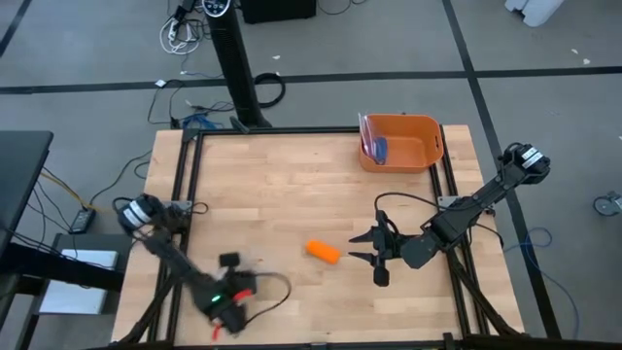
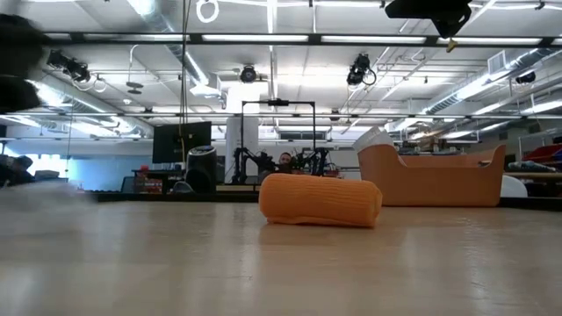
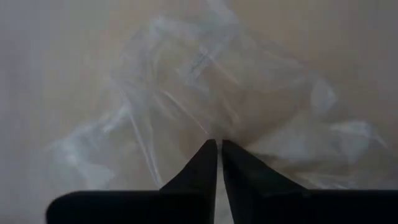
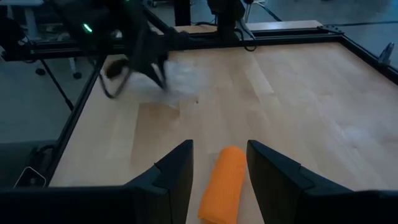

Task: Roll bandage
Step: Prepare the transparent zip bag

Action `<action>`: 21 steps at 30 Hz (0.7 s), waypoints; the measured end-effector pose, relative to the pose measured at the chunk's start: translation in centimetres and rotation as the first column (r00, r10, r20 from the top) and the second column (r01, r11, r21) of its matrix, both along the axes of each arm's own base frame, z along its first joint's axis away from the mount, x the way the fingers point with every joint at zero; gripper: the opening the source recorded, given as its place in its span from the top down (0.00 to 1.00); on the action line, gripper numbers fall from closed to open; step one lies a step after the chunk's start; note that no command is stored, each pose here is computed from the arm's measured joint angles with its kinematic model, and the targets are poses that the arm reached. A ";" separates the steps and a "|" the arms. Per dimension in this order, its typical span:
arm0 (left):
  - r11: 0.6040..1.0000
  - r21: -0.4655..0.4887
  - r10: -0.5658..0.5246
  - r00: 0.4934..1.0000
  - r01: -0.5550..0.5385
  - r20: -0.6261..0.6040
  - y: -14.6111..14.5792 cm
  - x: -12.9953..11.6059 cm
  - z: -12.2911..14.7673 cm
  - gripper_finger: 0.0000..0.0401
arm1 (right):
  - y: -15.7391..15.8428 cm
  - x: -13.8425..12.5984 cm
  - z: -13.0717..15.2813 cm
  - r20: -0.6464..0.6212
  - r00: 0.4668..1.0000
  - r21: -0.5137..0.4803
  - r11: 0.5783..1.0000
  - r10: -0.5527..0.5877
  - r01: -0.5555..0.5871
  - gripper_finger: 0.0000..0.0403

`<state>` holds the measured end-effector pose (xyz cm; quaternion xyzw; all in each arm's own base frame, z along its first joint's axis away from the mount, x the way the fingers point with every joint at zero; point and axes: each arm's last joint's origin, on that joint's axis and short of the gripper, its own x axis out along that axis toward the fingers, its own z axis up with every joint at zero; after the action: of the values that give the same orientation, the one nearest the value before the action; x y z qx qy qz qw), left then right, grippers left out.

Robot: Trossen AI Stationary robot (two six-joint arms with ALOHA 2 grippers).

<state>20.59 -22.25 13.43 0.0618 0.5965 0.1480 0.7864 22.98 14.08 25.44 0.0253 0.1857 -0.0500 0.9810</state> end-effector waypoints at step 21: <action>0.988 0.084 -0.143 0.978 0.131 0.151 7.8 6.1 7.9 0.99 | 0.5 -0.3 -0.1 -0.016 0.999 -0.010 0.999 0.037 -0.038 0.62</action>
<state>26.73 -14.48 21.38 0.1199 0.5213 0.1197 0.8364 22.65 14.54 25.33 0.0165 0.1936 -0.0327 0.9804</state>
